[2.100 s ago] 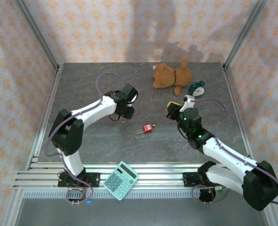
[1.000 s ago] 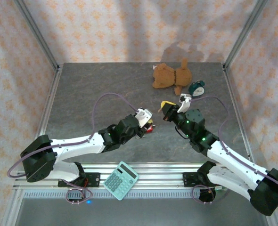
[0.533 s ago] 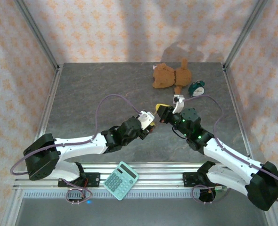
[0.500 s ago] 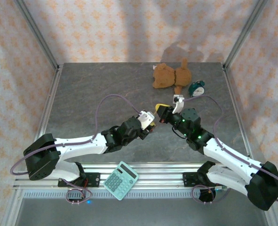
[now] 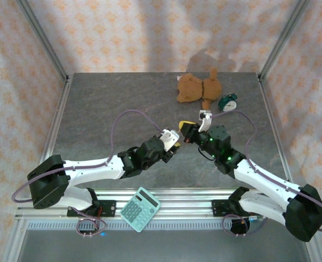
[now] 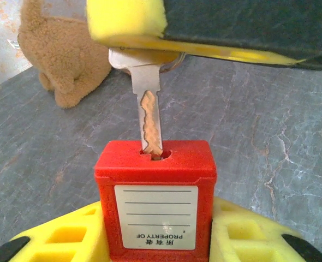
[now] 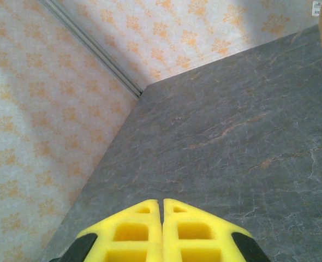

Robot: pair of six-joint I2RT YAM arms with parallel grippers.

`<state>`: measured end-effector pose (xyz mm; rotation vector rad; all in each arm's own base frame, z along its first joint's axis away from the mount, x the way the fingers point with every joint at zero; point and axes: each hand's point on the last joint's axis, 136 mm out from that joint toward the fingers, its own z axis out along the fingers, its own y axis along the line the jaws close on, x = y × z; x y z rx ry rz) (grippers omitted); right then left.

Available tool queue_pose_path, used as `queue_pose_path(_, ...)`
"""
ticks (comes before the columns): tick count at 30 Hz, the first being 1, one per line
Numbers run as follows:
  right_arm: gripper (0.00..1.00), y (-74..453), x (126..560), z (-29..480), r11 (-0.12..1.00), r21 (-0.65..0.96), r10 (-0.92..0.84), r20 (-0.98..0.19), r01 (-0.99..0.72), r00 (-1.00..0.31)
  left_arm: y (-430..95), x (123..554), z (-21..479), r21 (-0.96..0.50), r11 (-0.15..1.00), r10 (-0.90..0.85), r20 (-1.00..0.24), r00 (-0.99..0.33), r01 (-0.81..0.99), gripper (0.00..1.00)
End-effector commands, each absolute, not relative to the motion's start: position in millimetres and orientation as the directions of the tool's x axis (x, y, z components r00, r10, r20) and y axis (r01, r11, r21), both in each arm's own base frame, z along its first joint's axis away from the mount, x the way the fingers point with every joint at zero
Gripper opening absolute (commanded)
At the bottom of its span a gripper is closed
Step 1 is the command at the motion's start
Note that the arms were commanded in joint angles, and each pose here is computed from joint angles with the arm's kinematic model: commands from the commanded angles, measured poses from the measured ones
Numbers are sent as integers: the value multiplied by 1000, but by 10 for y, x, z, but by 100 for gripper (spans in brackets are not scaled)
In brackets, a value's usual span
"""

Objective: Unlock with the key

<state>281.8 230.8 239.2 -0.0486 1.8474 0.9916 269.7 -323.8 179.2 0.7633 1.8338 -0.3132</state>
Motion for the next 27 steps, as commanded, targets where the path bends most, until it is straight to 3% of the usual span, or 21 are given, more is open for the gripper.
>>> queue_pose_path(1,5,2358,2780,2366,644,607,369,-780,-466,-506,-3298,2737,2050,103,786,268,-945,-186,610,37)
queue_pose_path(21,5,2518,2608,2013,676,516,198,-815,-526,-545,-3368,2793,2218,71,798,226,-956,-187,599,33)
queue_pose_path(27,5,2512,2591,1983,674,535,227,-806,-509,-546,-3321,2817,2301,61,817,196,-965,-177,574,33)
